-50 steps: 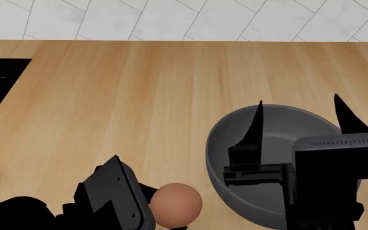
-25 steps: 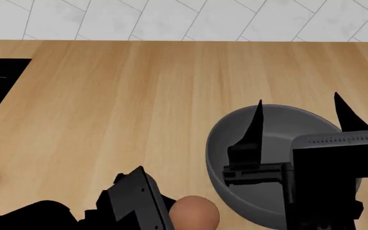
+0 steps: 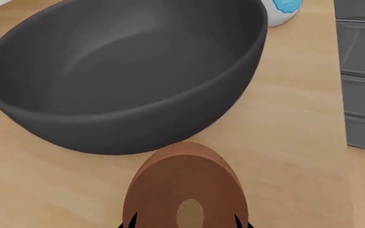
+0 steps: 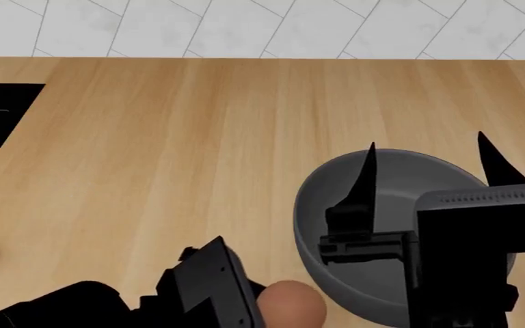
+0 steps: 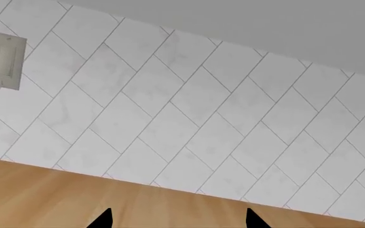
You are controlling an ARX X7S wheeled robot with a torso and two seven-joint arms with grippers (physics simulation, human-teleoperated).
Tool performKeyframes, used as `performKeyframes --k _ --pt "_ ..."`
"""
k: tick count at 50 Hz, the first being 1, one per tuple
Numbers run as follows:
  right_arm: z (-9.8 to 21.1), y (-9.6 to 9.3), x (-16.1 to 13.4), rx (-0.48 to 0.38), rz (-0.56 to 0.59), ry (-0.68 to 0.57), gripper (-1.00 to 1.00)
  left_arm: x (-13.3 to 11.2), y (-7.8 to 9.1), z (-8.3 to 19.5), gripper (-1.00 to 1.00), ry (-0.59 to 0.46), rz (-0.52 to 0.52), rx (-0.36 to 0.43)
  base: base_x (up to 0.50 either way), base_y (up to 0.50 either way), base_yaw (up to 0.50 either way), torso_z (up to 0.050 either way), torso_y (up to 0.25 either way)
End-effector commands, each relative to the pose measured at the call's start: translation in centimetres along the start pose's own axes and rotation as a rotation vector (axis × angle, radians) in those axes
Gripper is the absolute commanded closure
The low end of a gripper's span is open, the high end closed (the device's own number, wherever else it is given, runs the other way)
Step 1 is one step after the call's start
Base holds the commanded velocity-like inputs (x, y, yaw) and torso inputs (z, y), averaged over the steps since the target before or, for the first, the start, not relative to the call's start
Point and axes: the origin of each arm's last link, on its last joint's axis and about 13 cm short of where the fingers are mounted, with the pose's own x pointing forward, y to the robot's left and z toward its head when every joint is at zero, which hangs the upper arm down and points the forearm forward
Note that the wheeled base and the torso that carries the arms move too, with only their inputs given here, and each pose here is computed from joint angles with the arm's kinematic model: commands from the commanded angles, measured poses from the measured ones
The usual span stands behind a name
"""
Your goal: Place the eggs and milk next to the bowl.
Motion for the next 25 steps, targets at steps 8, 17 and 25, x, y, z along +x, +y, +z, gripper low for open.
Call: performKeyframes --k 8,17,25 --pt "0.03 -0.06 0.03 -0.003 -0.004 0.001 -1.0 0.92 -0.26 -1.07 1.0 0.044 -0.014 -0.016 0.0 0.0 0.0 0.0 0.0" --pt "0.0 -0.03 -0.04 -0.002 -0.003 0.002 -1.0 0.76 -0.37 -1.06 -1.0 0.048 -0.02 -0.011 0.0 0.0 0.0 0.0 0.0" --pt "-0.1 -0.04 -0.05 -0.001 -0.002 0.002 -1.0 0.77 -0.35 -0.92 -1.0 0.04 -0.016 -0.009 0.0 0.0 0.0 0.0 0.0"
